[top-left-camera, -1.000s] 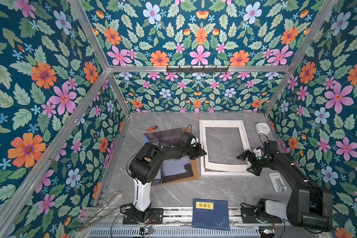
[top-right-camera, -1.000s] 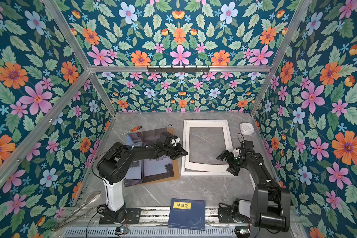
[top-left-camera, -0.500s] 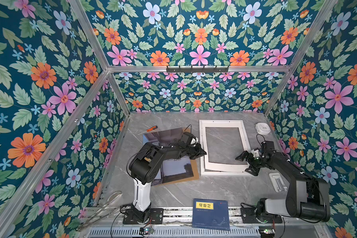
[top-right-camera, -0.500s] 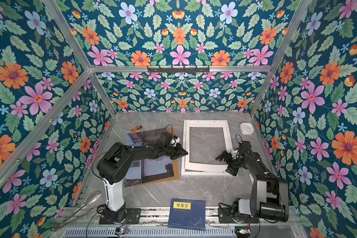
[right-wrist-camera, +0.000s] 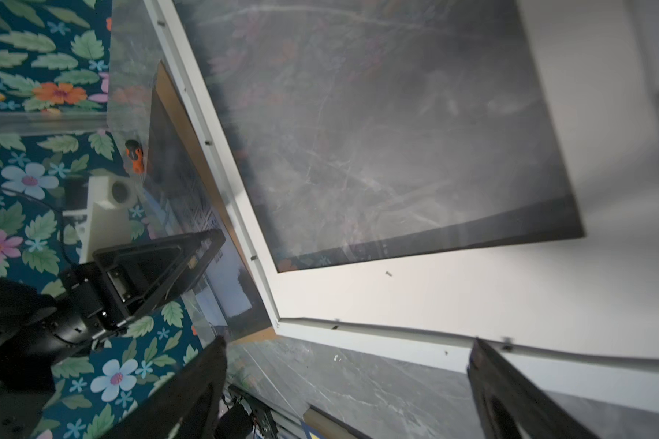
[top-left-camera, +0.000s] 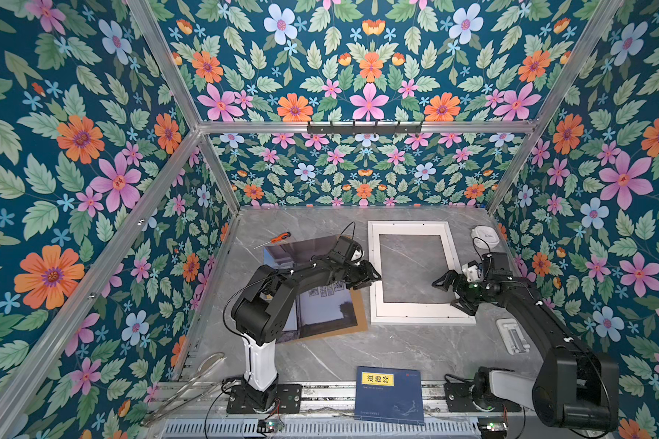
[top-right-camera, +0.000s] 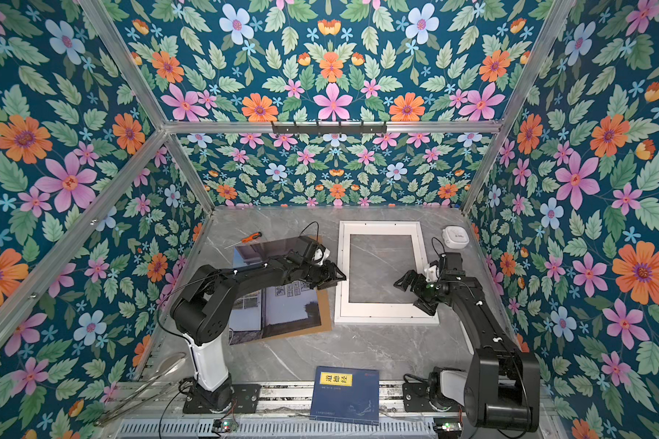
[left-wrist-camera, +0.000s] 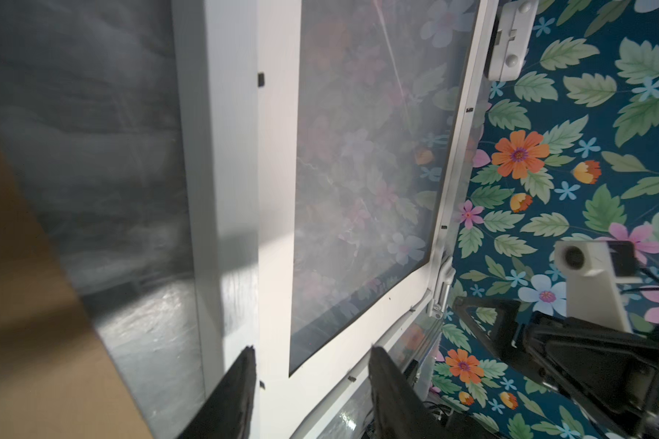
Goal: Put the photo into the frame
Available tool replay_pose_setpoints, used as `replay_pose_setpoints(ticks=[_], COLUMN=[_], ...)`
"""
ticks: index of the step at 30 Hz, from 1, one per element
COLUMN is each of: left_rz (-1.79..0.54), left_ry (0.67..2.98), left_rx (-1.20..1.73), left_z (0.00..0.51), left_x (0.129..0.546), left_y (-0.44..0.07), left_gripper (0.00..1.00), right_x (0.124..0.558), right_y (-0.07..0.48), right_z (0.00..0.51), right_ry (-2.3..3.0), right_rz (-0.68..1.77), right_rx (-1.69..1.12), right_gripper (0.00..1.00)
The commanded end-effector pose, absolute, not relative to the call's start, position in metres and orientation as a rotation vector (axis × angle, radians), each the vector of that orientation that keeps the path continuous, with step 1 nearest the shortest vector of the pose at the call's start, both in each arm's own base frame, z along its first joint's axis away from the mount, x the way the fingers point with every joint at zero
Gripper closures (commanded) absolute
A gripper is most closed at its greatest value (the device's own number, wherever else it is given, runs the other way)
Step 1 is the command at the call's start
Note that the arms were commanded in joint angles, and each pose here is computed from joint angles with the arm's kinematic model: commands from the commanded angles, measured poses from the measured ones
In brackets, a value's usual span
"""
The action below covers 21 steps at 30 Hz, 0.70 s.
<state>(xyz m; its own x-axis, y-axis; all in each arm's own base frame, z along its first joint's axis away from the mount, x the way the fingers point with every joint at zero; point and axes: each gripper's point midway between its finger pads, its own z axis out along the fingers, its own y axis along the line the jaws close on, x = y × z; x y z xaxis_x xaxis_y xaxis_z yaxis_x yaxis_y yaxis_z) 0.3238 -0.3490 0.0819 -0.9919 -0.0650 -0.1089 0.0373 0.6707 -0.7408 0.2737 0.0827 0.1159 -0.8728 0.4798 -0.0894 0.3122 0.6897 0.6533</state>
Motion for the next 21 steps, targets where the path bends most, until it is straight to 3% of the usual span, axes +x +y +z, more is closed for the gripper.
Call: replay_pose_setpoints(ticks=[1,12,21], left_rz=[-1.078,-0.943,-0.792], left_ry=[2.825,2.834,2.825], left_rx=[0.040,-0.014,-0.200], left_z=[0.074,0.081,0.081], left_x=[0.316,0.319,0.325], left_y=[-0.331,-0.274,-0.184], left_gripper=[0.48,0.41,0.35], right_x=[0.273,0.282,0.291], right_y=[0.100,0.193,0.266], right_z=[0.118,0.130,0.127], right_ry=[2.688,2.755,2.785], right_rz=[0.939,0.983,1.075], right_rx=[0.571,0.164,-0.077], right_gripper=[0.02,0.03,0.05])
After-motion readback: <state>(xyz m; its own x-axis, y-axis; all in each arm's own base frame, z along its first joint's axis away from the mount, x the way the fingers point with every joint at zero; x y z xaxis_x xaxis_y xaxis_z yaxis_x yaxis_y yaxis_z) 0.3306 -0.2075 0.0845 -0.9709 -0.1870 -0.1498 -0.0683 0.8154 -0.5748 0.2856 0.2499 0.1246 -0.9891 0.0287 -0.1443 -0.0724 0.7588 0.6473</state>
